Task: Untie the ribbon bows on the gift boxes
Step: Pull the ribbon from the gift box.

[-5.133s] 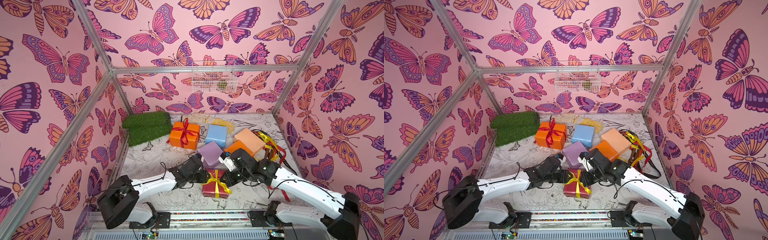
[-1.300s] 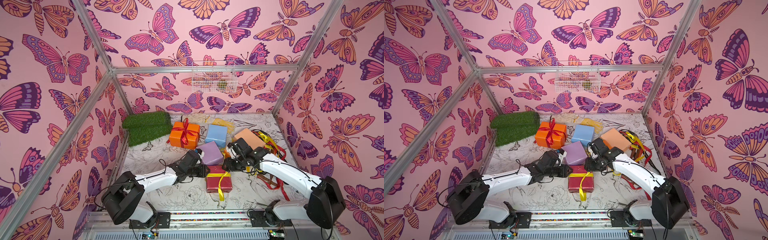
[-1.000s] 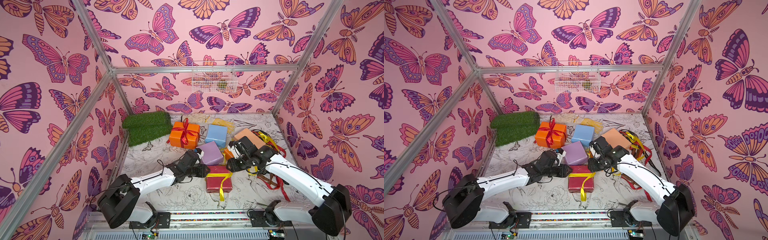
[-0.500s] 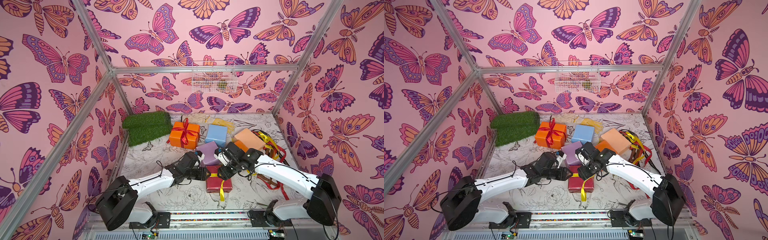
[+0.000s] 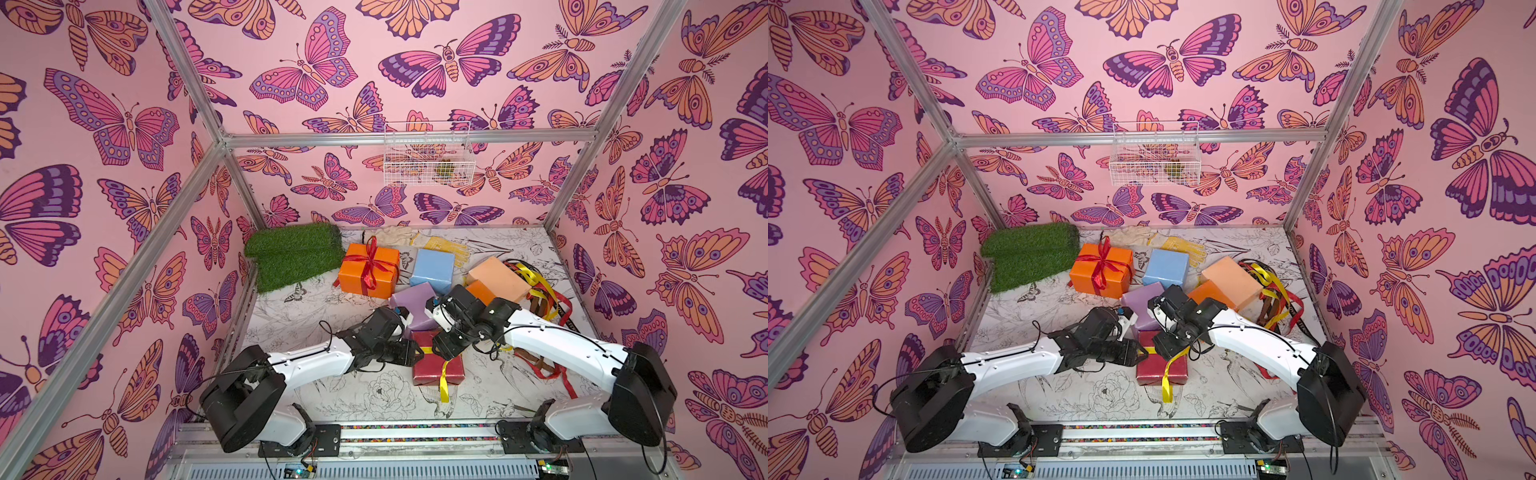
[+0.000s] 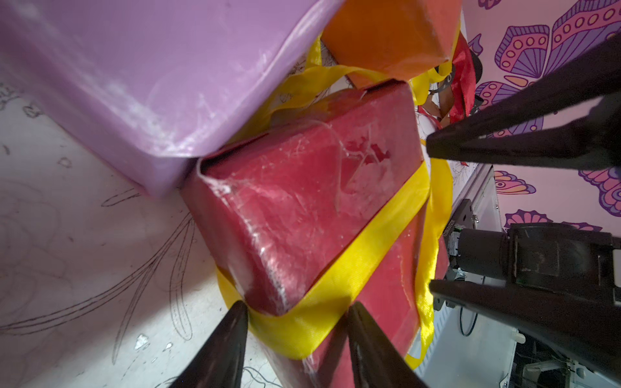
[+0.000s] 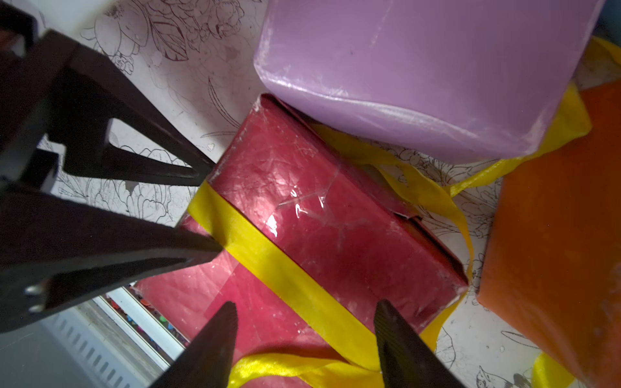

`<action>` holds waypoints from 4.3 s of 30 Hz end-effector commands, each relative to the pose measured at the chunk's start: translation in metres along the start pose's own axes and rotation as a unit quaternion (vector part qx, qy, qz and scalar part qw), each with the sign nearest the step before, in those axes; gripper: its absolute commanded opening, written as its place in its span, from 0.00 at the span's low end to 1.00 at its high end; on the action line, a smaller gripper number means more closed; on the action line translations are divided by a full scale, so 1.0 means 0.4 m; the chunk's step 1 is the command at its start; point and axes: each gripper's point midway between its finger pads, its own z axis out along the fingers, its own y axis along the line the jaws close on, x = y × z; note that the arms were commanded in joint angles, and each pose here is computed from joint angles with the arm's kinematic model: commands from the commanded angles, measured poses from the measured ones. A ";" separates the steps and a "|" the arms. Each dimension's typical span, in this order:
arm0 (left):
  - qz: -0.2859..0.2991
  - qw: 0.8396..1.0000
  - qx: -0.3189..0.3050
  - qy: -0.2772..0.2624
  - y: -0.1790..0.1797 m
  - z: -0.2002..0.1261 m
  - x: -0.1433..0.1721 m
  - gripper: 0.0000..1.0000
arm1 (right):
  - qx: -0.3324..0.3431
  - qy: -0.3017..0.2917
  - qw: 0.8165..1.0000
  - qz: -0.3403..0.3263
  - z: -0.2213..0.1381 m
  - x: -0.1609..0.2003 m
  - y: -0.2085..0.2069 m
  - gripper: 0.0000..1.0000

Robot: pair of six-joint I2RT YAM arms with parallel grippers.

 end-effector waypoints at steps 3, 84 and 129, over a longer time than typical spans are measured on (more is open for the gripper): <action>0.008 1.000 -0.011 0.005 0.011 0.005 0.006 0.51 | -0.018 0.025 1.000 -0.003 0.036 0.025 0.012 0.65; 0.023 0.999 -0.010 -0.042 0.000 -0.042 -0.024 0.67 | -0.115 -0.119 0.986 0.030 -0.148 -0.103 0.057 0.00; -0.014 0.999 -0.040 -0.017 0.043 0.020 -0.022 0.66 | -0.133 -0.452 0.880 -0.058 -0.856 -0.445 0.141 0.00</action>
